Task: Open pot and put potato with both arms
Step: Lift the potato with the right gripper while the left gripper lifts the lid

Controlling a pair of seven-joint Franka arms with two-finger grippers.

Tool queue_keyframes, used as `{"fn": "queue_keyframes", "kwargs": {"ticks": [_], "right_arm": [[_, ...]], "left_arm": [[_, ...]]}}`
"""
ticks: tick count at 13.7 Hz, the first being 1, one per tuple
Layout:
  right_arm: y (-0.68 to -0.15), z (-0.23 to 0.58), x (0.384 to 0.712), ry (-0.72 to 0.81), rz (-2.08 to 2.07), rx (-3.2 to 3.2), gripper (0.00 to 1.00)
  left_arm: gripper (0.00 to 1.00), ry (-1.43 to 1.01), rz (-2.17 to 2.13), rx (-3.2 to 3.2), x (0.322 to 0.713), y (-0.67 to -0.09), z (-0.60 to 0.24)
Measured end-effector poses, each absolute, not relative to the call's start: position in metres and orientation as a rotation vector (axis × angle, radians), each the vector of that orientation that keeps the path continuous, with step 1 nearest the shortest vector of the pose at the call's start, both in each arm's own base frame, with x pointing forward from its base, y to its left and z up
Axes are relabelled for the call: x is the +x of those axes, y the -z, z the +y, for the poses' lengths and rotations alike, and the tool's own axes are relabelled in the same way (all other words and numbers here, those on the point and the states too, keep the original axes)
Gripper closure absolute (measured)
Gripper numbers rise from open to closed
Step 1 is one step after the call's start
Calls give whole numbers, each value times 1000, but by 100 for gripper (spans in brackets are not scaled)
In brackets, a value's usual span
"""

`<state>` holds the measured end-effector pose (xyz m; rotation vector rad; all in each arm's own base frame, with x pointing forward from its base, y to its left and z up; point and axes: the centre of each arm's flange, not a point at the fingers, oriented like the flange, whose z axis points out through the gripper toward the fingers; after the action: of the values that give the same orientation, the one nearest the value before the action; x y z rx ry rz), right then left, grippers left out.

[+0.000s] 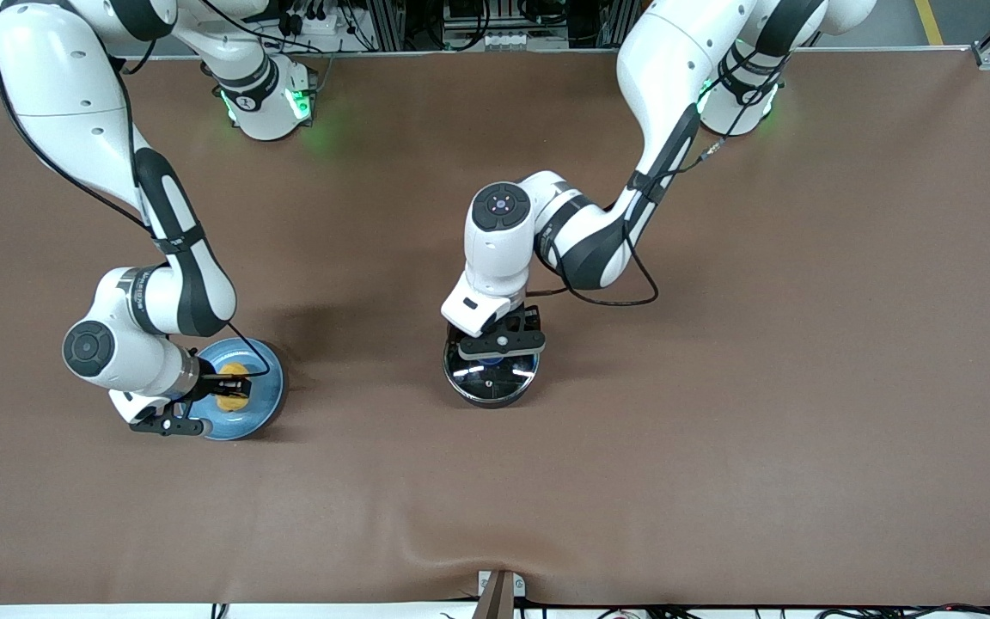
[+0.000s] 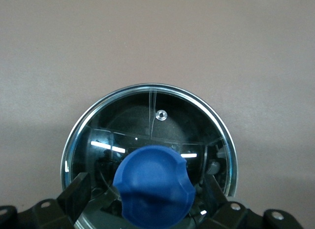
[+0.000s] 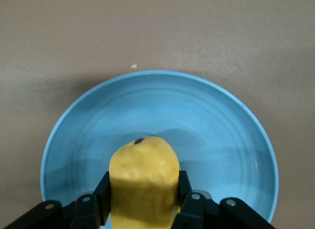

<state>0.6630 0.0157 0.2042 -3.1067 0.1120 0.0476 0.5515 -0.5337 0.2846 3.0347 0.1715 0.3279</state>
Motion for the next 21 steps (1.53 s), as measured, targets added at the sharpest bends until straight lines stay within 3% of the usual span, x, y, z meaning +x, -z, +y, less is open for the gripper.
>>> {"fn": "queue_keyframes", "kwargs": {"ticks": [6, 10, 11, 14, 17, 21], "right_arm": [[-250, 26, 677, 77, 113, -3078, 44], [-307, 56, 679, 172, 47, -3060, 44], [-317, 63, 679, 189, 32, -3055, 44], [-334, 86, 676, 217, 17, -3041, 44], [-336, 125, 670, 206, 97, -3025, 44], [-343, 210, 652, 202, 151, -2997, 44]], "left_arm": [[0, -360, 173, 3060, 548, -268, -537], [37, -389, 261, 3029, 546, -277, -546], [41, -393, 270, 3025, 547, -279, -546], [47, -410, 304, 3018, 557, -303, -538], [54, -424, 345, 3025, 580, -364, -503], [56, -308, 272, 3069, 606, -418, -421]]}}
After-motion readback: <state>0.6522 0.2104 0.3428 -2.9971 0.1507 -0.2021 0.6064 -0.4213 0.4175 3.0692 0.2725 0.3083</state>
